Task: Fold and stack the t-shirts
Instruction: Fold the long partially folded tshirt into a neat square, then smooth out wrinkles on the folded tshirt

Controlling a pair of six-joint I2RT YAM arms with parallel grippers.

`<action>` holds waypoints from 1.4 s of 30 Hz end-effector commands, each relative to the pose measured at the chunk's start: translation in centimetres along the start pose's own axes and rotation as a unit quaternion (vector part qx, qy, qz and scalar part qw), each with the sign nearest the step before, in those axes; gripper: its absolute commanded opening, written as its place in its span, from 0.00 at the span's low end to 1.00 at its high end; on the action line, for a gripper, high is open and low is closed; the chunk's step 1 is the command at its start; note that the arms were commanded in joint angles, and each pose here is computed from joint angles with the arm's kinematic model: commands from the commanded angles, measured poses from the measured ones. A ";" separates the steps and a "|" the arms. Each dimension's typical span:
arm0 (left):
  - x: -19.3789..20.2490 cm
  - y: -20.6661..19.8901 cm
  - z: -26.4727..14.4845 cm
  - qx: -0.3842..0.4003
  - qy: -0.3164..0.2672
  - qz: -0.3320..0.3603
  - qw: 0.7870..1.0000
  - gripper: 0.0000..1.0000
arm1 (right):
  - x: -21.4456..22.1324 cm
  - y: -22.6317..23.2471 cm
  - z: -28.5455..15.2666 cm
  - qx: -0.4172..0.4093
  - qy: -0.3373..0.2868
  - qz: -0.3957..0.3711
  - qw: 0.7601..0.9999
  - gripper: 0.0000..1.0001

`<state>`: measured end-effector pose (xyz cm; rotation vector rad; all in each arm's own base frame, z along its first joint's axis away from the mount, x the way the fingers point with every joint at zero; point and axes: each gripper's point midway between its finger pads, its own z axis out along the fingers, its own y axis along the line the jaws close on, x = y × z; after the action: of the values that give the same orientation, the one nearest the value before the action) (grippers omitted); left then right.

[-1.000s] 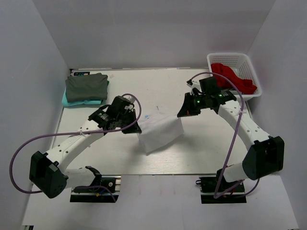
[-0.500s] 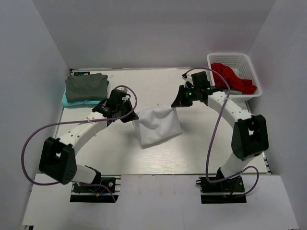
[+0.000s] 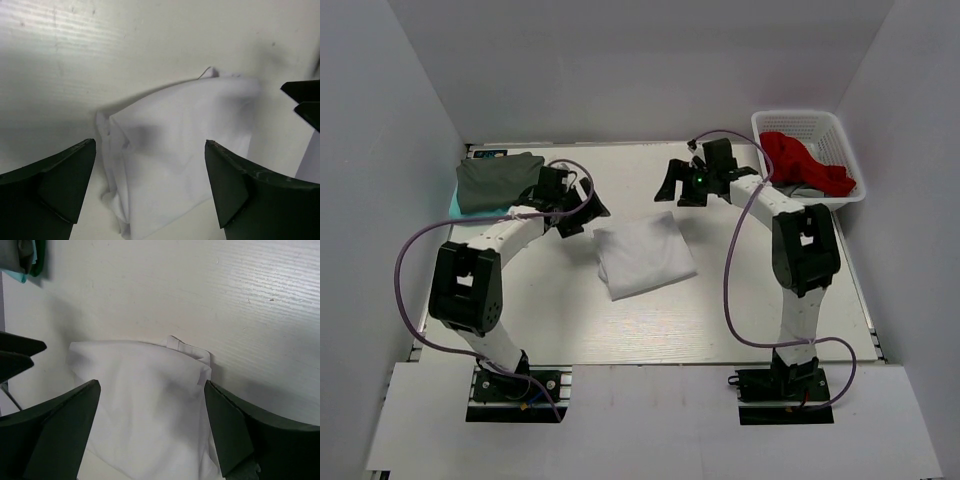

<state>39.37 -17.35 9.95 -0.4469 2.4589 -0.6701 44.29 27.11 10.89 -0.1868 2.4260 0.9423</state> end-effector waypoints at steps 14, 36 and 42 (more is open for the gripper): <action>2.1 -9.2 -1.4 0.250 0.058 0.063 0.964 1.00 | 1.4 6.3 -3.4 -0.147 -0.040 -0.049 0.987 0.90; -3.1 -2.9 4.5 0.211 0.063 0.044 0.974 1.00 | 0.0 -0.7 4.4 -0.065 -0.034 -0.011 0.997 0.90; -9.0 -6.8 -0.4 0.167 -0.058 0.107 0.978 1.00 | -1.5 4.0 -0.8 -0.086 -0.075 -0.062 0.991 0.90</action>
<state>46.20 -19.84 10.13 -0.1692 2.3464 -1.0581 44.96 29.73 8.51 -0.2235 2.3041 1.1100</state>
